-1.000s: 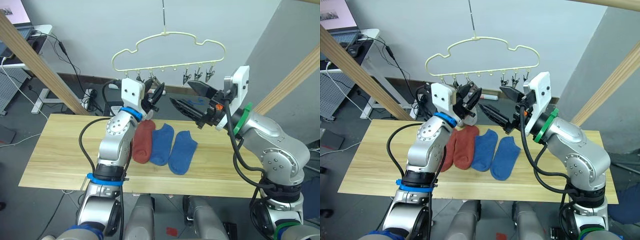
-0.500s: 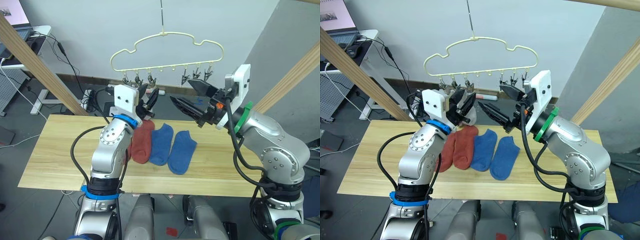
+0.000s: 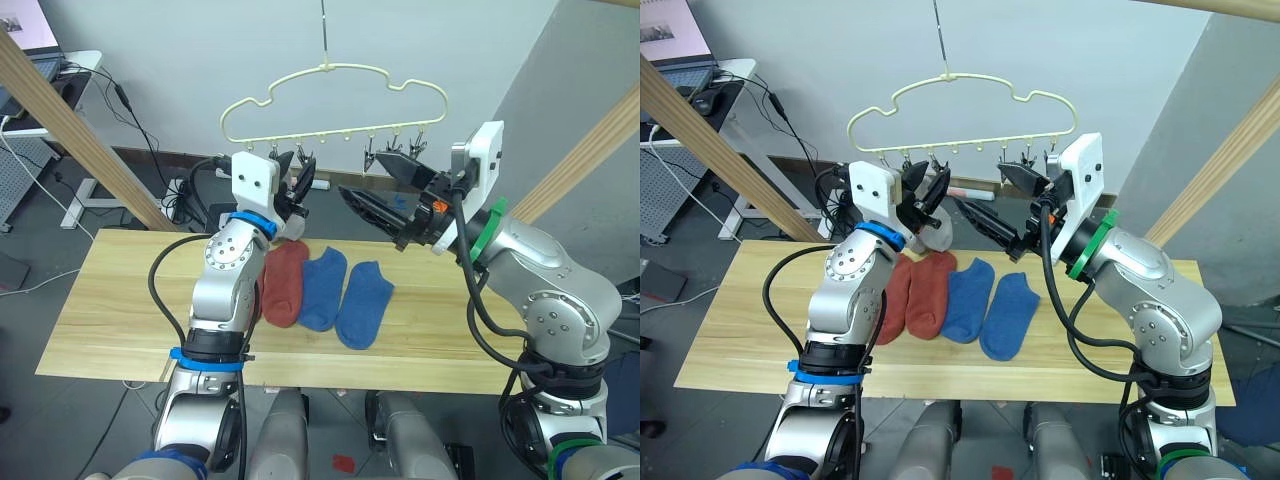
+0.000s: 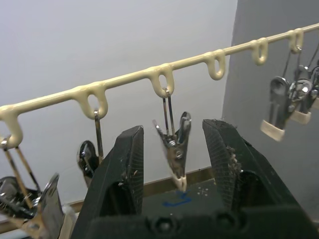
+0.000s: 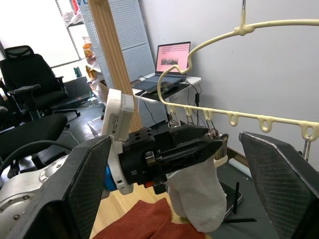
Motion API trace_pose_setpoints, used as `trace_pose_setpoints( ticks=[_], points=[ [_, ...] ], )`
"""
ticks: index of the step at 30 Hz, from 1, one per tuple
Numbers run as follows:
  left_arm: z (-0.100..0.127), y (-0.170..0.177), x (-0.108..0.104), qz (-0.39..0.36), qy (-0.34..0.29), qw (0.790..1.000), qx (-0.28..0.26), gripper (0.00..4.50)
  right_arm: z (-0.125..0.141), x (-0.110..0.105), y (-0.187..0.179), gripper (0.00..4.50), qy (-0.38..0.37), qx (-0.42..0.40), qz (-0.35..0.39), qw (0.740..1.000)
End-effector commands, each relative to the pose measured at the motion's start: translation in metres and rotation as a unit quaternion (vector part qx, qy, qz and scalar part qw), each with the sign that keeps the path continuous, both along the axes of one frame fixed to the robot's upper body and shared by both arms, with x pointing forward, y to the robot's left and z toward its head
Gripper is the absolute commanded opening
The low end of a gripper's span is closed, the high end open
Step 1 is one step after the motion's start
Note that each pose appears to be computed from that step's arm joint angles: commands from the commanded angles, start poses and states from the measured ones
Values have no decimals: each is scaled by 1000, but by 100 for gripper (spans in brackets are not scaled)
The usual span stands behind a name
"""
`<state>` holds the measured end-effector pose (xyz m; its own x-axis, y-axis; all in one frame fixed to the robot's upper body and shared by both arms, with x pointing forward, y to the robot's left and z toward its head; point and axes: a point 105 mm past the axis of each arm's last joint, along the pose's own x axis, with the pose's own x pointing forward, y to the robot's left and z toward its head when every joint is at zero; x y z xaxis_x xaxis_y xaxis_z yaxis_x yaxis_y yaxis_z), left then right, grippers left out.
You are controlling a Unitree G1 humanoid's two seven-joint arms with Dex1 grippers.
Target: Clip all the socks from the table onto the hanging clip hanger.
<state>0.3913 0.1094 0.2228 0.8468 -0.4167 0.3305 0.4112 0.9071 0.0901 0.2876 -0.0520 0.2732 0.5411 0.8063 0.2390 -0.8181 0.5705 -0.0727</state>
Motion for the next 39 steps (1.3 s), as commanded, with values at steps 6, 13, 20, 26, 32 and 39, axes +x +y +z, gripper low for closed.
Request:
trace_pose_setpoints(
  ticks=[6, 13, 20, 26, 32, 39],
  points=[
    [13, -8, 3, -12, -27, 1000, 1, 204, 11, -4, -3, 429, -22, 10, -2, 1000],
    [16, -10, 8, -16, -34, 999, 3, 204, 11, -4, -4, 429, -24, 10, -5, 1000],
    [18, -15, 8, -24, -40, 999, 4, 204, 11, -4, -4, 429, -24, 10, -6, 1000],
    [19, -15, 7, -26, -42, 999, 6, 204, 11, -4, -4, 429, -23, 11, -7, 1000],
    [16, -14, 9, -16, -39, 999, 23, 168, 10, -4, -5, 429, -22, 10, -7, 1000],
    [14, -10, 11, -12, -31, 999, 21, 20, 8, -4, -4, 429, -19, 11, -6, 1000]
  ],
)
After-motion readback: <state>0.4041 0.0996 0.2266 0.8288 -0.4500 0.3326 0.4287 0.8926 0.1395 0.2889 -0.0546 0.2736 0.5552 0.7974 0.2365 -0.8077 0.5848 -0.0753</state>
